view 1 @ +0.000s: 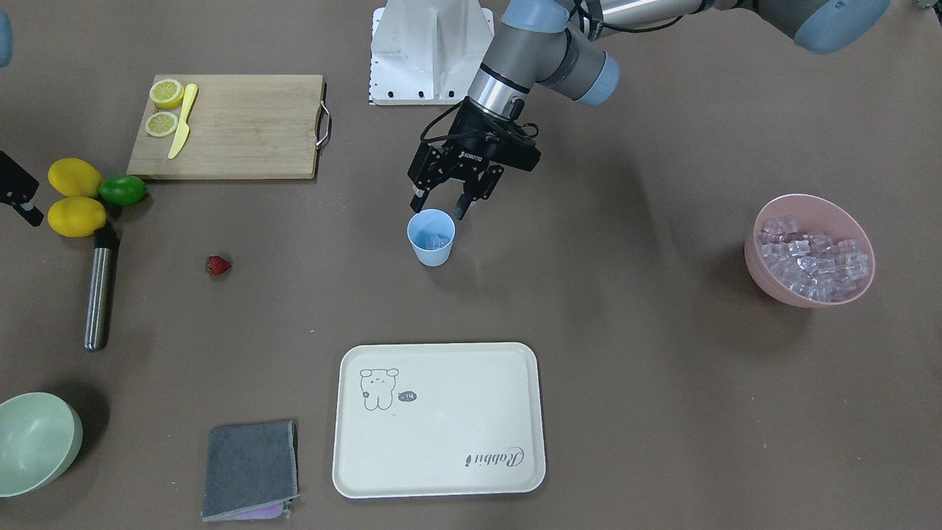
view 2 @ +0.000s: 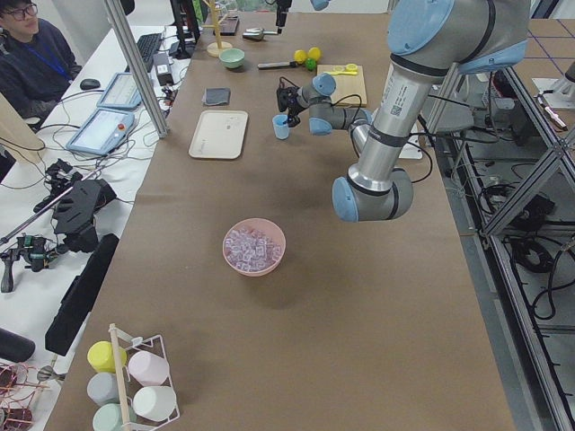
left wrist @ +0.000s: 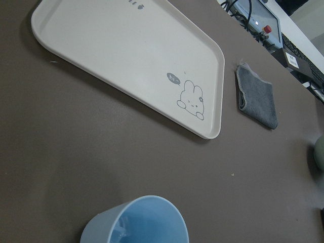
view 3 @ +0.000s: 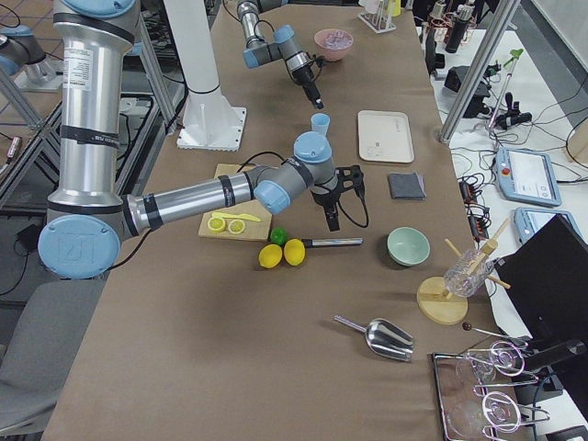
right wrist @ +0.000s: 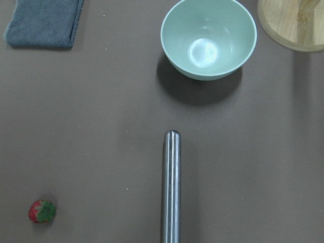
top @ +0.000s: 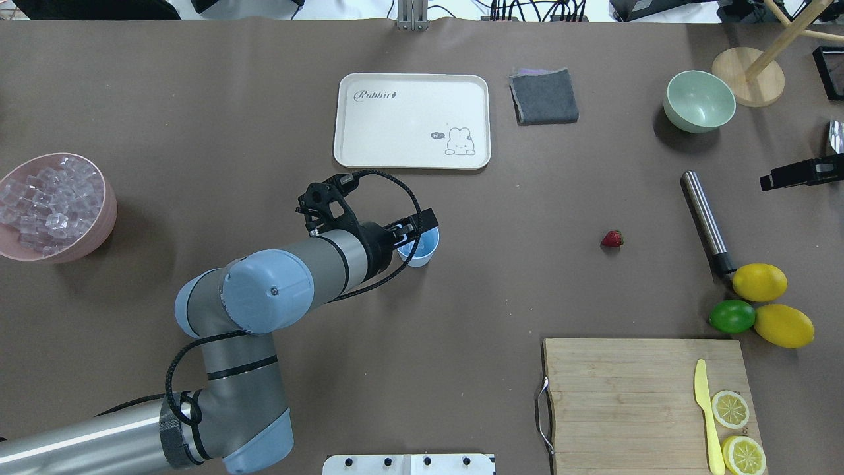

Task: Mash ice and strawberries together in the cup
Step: 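Open the left gripper to release the ice into the cup, then withdraw the left gripper toward the bowl while the right gripper reaches toward the strawberry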

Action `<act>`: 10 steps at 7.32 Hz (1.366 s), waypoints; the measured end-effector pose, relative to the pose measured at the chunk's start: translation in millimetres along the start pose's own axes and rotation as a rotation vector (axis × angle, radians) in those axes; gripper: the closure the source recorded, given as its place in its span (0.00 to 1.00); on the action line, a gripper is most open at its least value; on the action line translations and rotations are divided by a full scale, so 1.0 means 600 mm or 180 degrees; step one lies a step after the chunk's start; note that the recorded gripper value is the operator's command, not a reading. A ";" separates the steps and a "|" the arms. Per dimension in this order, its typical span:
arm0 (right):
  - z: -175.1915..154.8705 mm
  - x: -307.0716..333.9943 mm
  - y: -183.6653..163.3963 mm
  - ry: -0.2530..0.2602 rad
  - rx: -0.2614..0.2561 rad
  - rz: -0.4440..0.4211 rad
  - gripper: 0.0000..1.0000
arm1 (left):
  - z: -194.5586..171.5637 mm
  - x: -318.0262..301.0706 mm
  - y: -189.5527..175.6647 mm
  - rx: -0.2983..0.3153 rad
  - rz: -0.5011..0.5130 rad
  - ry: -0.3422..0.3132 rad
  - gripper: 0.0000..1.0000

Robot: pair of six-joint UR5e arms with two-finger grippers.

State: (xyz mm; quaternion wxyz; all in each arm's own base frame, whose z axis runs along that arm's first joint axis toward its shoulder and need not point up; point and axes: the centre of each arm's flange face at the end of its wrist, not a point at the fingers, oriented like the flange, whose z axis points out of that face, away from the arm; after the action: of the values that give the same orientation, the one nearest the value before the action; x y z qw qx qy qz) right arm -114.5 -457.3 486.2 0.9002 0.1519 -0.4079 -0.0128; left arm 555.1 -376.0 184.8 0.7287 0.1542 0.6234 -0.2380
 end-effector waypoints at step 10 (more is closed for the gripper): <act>0.121 -0.373 -0.051 -0.0047 0.0123 0.0565 0.00 | -0.383 -0.301 -0.463 -0.1223 0.1829 -0.1930 0.01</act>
State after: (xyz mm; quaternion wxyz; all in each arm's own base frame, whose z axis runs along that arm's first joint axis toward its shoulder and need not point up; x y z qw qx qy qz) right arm -314.0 -472.9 359.2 0.8917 0.1324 -0.4266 0.0737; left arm 193.6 -461.5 341.9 0.9300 0.1063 0.3468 0.0592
